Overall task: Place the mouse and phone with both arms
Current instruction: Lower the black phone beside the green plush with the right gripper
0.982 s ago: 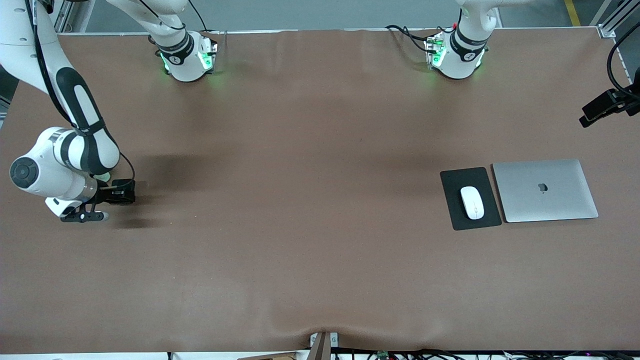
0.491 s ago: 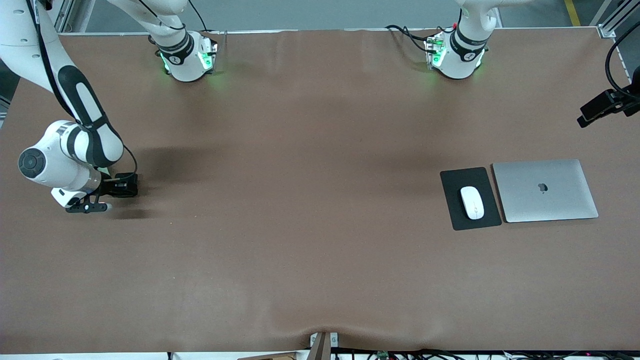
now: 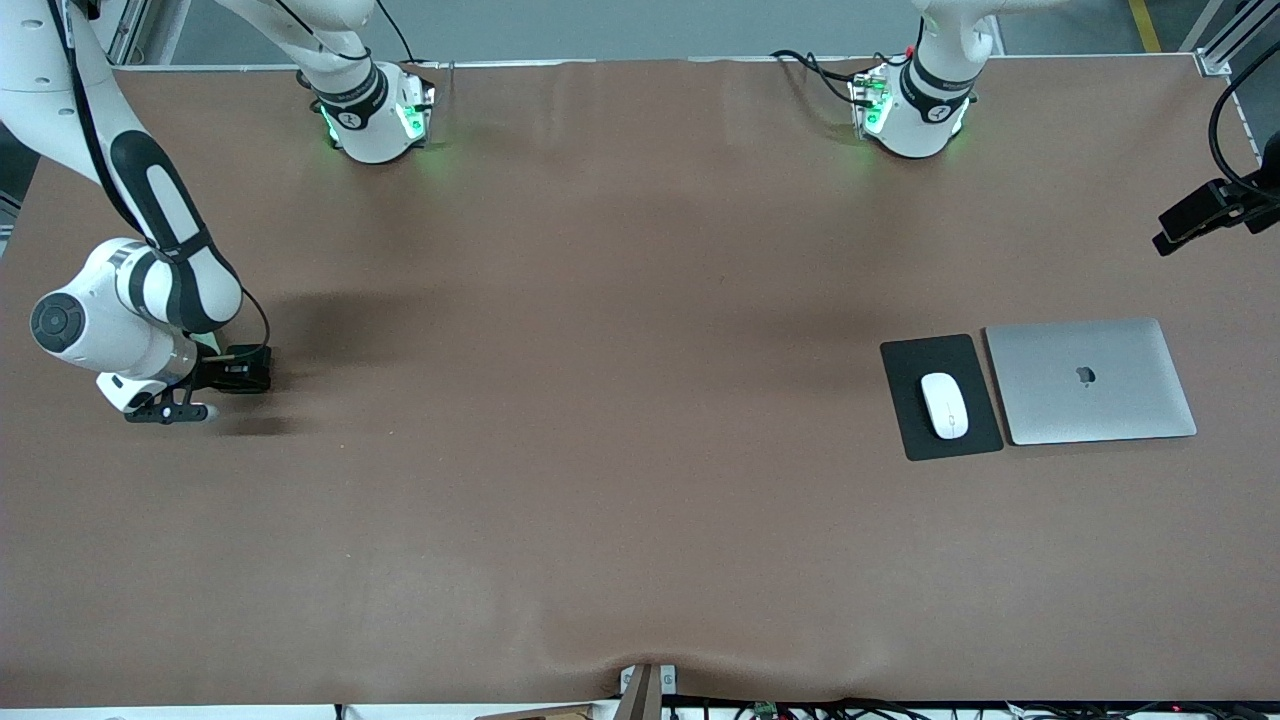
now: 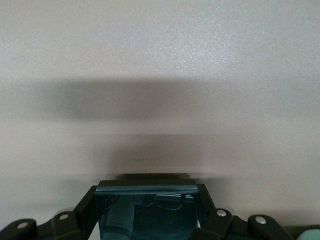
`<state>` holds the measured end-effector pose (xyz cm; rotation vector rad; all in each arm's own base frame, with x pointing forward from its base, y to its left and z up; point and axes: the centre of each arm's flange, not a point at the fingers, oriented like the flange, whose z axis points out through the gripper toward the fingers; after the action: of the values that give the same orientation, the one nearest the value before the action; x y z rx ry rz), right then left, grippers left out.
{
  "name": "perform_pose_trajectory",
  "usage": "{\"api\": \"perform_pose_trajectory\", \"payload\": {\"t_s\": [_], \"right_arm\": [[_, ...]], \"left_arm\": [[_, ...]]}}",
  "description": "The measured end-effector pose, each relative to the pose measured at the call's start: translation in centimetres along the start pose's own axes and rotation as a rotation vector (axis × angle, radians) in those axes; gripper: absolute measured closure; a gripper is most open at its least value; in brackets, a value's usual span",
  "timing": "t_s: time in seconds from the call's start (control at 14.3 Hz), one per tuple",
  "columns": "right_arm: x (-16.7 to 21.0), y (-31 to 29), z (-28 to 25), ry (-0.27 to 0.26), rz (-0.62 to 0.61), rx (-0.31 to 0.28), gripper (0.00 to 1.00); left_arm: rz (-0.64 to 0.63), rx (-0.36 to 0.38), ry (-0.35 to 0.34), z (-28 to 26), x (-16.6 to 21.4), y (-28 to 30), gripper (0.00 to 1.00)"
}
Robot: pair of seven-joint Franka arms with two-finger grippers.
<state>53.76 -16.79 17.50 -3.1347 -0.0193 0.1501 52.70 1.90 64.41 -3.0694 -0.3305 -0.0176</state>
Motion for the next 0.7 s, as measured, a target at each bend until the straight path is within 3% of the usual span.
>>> {"api": "perform_pose_trajectory", "payload": {"t_s": [0.28, 0.49, 0.7], "right_arm": [[-0.12, 0.14, 0.08, -0.002, 0.001, 0.001, 0.2], [-0.13, 0.14, 0.07, -0.002, 0.0, 0.001, 0.0], [-0.09, 0.13, 0.0, -0.001, -0.001, 0.001, 0.0]], "left_arm": [[0.001, 0.0, 0.0, 0.0, -0.01, 0.04, 0.0], [0.002, 0.0, 0.0, -0.01, -0.02, 0.1, 0.0], [0.005, 0.0, 0.001, -0.02, -0.05, 0.27, 0.0]]}}
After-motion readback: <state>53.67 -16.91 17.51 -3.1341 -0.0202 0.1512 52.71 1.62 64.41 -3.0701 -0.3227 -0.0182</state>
